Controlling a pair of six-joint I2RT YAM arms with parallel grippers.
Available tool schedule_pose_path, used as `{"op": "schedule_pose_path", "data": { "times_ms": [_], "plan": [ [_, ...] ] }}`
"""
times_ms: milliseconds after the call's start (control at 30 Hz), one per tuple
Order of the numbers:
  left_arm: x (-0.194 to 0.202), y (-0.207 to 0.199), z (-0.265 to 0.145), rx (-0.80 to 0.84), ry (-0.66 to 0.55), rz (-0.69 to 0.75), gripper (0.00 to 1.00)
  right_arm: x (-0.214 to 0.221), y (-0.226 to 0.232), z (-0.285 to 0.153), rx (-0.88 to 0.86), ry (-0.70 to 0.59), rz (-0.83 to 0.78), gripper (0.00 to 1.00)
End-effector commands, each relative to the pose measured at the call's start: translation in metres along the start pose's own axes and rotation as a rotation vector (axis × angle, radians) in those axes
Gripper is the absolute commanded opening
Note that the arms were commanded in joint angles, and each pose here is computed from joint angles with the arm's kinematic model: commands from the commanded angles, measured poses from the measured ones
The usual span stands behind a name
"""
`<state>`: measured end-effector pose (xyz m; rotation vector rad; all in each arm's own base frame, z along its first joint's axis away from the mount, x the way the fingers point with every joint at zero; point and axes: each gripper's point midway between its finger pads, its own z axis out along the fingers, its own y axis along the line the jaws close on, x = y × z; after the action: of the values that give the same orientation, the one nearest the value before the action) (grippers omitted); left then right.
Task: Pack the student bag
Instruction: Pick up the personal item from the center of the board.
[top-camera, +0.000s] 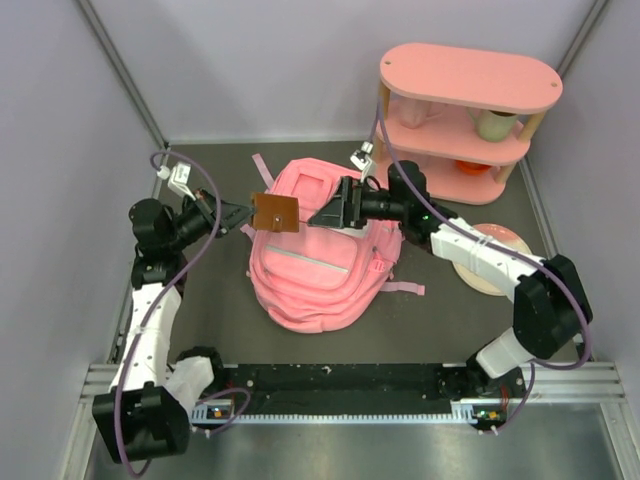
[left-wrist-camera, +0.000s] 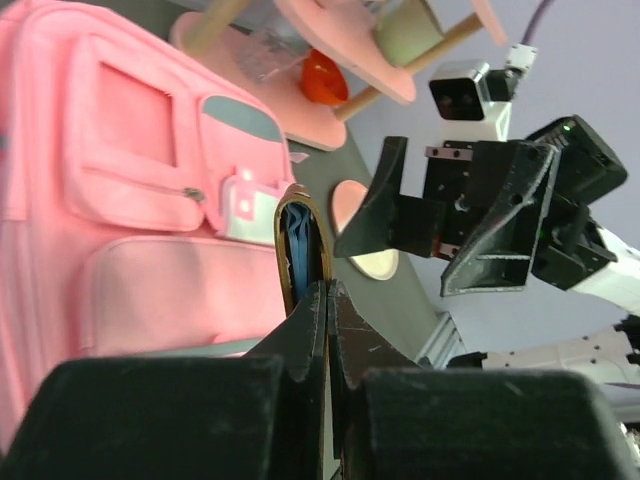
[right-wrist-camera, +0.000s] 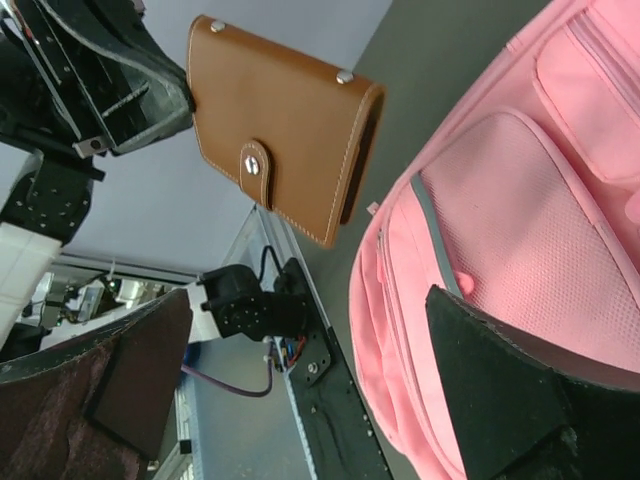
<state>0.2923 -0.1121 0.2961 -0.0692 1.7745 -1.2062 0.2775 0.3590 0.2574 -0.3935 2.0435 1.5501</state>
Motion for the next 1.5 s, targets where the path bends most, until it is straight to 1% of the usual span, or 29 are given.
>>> {"op": "schedule_pose_path", "data": {
  "times_ms": [0, 267, 367, 533, 633, 667, 700, 733, 767, 833, 867, 900, 933, 967, 1000, 1033, 1067, 1100, 1133, 1200, 1233, 1267, 1300, 1333, 1367, 1400, 1433, 1467],
  "plan": [
    [-0.004, -0.044, 0.001, 0.154, -0.013, 0.045, 0.0, -0.022, 0.026, -0.012, -0.079, -0.087, -0.045, 0.99],
    [0.005, -0.071, 0.006, 0.296, 0.007, 0.027, 0.0, -0.02, 0.033, -0.012, -0.216, -0.132, -0.01, 0.99],
    [0.013, -0.077, 0.008, 0.335, 0.031, 0.005, 0.0, -0.02, 0.036, -0.012, -0.259, -0.152, 0.009, 0.99],
    [0.022, -0.084, 0.013, 0.381, 0.05, -0.009, 0.0, -0.02, 0.039, -0.01, -0.303, -0.15, 0.024, 0.99],
    [0.024, -0.086, 0.015, 0.4, 0.042, -0.026, 0.0, -0.019, 0.045, -0.011, -0.354, -0.146, 0.027, 0.9],
    [0.027, -0.084, 0.017, 0.397, 0.047, -0.041, 0.0, -0.015, 0.044, -0.011, -0.363, -0.131, 0.045, 0.75],
    [0.027, -0.084, 0.018, 0.398, 0.049, -0.046, 0.0, -0.016, 0.048, -0.013, -0.385, -0.144, 0.031, 0.66],
    [0.028, -0.085, 0.019, 0.408, 0.052, -0.042, 0.0, -0.015, 0.05, -0.014, -0.399, -0.147, 0.03, 0.6],
    [0.03, -0.085, 0.021, 0.409, 0.061, -0.052, 0.0, -0.013, 0.05, -0.015, -0.41, -0.14, 0.05, 0.36],
    [0.032, -0.08, 0.024, 0.395, 0.064, -0.073, 0.0, -0.013, 0.051, -0.019, -0.424, -0.154, 0.055, 0.0],
    [0.034, -0.077, 0.025, 0.383, 0.063, -0.08, 0.0, -0.008, 0.044, -0.019, -0.405, -0.154, 0.073, 0.0],
    [0.032, -0.073, 0.027, 0.363, 0.051, -0.086, 0.18, -0.008, 0.04, -0.024, -0.375, -0.166, 0.087, 0.0],
    [0.038, -0.059, 0.029, 0.292, 0.065, -0.104, 0.36, -0.01, 0.028, -0.025, -0.315, -0.203, 0.081, 0.0],
    [0.041, -0.051, 0.03, 0.246, 0.064, -0.103, 0.52, -0.002, 0.012, -0.028, -0.25, -0.214, 0.099, 0.0],
    [0.043, -0.043, 0.03, 0.203, 0.063, -0.097, 0.69, -0.007, 0.013, -0.041, -0.211, -0.258, 0.075, 0.0],
    [0.04, -0.035, 0.029, 0.141, 0.029, -0.038, 0.98, 0.0, -0.017, -0.043, -0.06, -0.269, 0.092, 0.0],
    [0.055, -0.019, 0.026, 0.053, 0.074, -0.083, 0.98, 0.003, -0.029, -0.049, 0.026, -0.279, 0.089, 0.0],
    [0.061, -0.01, 0.023, 0.007, 0.083, -0.069, 0.98, 0.003, -0.03, -0.064, 0.109, -0.302, 0.062, 0.0],
    [0.066, -0.005, 0.018, -0.035, 0.066, -0.077, 0.98, 0.013, -0.063, -0.076, 0.295, -0.304, 0.058, 0.0],
    [0.083, 0.003, 0.011, -0.086, 0.078, -0.14, 0.98, 0.021, -0.077, -0.097, 0.42, -0.327, 0.056, 0.0],
    [0.093, 0.005, 0.007, -0.115, 0.067, -0.156, 0.98, 0.026, -0.083, -0.117, 0.505, -0.355, 0.028, 0.0],
    [0.108, 0.011, 0.004, -0.162, 0.094, -0.209, 0.98, 0.026, -0.082, -0.128, 0.532, -0.379, 0.022, 0.0],
    [0.117, 0.01, 0.003, -0.179, 0.102, -0.269, 0.98, 0.027, -0.083, -0.137, 0.564, -0.399, 0.017, 0.0],
    [0.137, 0.008, -0.001, -0.195, 0.135, -0.307, 0.98, 0.024, -0.079, -0.154, 0.6, -0.451, 0.001, 0.0],
    [0.142, 0.014, -0.002, -0.24, 0.114, -0.338, 0.98, 0.03, -0.082, -0.161, 0.633, -0.444, 0.008, 0.0],
    [0.147, 0.011, -0.004, -0.246, 0.098, -0.393, 0.98, 0.03, -0.082, -0.168, 0.654, -0.461, 0.006, 0.0],
    [0.164, 0.011, -0.006, -0.265, 0.129, -0.418, 0.98, 0.028, -0.075, -0.174, 0.643, -0.483, -0.003, 0.0],
    [0.164, 0.02, -0.006, -0.309, 0.09, -0.43, 0.98, 0.031, -0.075, -0.176, 0.65, -0.478, 0.005, 0.0]
  ]
}}
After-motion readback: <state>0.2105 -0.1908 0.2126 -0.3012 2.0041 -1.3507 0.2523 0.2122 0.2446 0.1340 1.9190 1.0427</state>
